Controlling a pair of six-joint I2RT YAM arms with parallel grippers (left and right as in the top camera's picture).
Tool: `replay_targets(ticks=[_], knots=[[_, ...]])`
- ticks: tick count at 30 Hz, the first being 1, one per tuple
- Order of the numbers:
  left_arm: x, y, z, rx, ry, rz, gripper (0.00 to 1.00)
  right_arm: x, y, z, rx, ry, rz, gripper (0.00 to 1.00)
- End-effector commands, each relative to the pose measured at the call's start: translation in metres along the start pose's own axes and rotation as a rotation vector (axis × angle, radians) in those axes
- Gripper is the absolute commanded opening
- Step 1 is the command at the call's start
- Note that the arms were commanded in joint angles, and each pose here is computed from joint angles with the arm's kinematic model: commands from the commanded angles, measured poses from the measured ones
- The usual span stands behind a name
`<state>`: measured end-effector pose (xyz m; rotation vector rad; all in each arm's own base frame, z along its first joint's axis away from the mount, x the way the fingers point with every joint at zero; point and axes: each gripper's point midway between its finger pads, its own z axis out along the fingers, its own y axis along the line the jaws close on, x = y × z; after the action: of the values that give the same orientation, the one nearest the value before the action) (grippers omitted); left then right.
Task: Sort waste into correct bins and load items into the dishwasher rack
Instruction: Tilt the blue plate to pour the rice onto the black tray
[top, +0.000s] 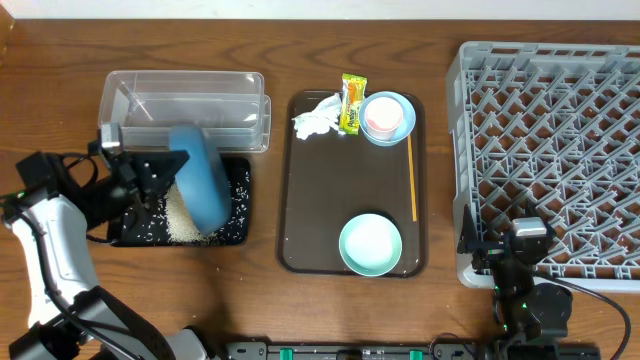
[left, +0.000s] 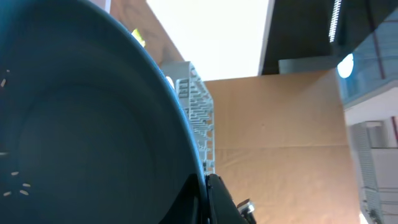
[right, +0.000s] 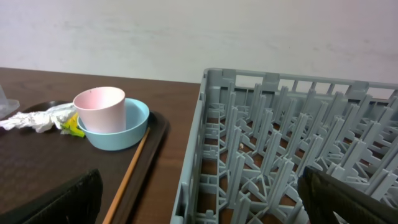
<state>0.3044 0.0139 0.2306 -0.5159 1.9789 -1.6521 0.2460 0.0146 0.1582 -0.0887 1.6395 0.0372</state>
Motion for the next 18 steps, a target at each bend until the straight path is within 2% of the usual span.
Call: replay_targets(ticks=[1,5,8,11,18], knots=[[-0.002,-0.016,-0.008,0.075,-0.034,0.046,0.06,0.001,-0.003,0.0,0.014,0.001,-0.008,0.99],[-0.004,-0.014,-0.016,0.073,-0.061,-0.033,0.06,0.001,-0.003,0.0,0.014,0.001,-0.007,0.99],[-0.013,-0.012,-0.023,0.063,-0.094,0.042,0.06,0.001,-0.003,0.0,0.014,0.001,-0.007,0.99],[-0.015,-0.01,-0.03,0.066,-0.117,-0.072,0.06,0.001,-0.003,0.0,0.014,0.001,-0.007,0.99],[-0.015,-0.009,-0.034,0.066,-0.132,-0.076,0.06,0.001,-0.003,0.0,0.014,0.001,-0.007,0.99]])
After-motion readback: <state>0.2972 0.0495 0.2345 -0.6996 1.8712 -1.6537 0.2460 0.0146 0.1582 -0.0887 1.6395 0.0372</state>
